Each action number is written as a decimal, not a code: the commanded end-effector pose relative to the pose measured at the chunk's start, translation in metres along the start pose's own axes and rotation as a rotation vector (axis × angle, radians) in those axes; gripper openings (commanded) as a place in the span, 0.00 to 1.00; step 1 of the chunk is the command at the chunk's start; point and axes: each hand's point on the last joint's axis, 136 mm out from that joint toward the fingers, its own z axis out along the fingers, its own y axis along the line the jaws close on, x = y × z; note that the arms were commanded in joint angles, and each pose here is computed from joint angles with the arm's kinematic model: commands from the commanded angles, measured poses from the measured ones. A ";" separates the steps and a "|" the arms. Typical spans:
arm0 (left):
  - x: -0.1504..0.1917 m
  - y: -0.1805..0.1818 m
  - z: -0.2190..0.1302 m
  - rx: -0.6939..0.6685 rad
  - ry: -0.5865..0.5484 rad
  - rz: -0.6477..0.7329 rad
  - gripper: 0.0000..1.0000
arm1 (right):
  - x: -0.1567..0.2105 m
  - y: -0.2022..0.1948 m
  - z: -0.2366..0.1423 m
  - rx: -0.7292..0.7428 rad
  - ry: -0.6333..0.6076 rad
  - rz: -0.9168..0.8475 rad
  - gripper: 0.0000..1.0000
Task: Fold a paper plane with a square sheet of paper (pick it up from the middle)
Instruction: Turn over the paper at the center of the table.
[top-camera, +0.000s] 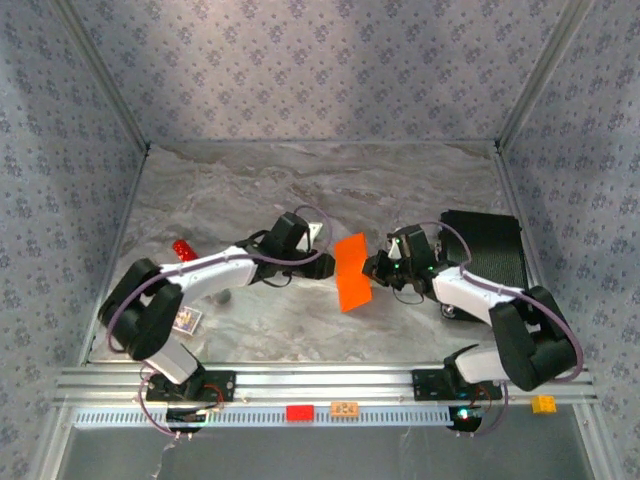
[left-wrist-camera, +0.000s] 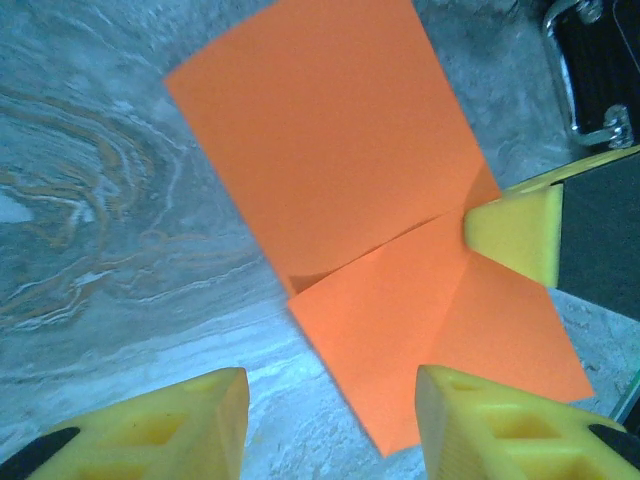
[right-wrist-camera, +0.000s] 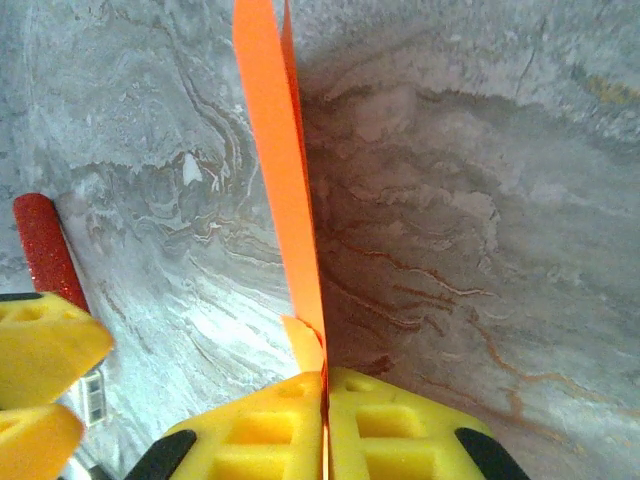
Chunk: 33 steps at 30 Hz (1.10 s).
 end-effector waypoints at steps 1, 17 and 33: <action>-0.014 0.005 -0.020 -0.039 -0.106 0.006 0.50 | -0.002 -0.004 -0.015 0.120 -0.023 -0.096 0.10; -0.035 0.020 -0.109 -0.154 -0.437 0.010 0.92 | -0.019 0.007 -0.064 0.512 -0.181 -0.379 0.09; -0.028 0.057 -0.137 -0.222 -0.514 -0.113 1.00 | -0.028 0.019 -0.077 0.924 -0.293 -0.665 0.08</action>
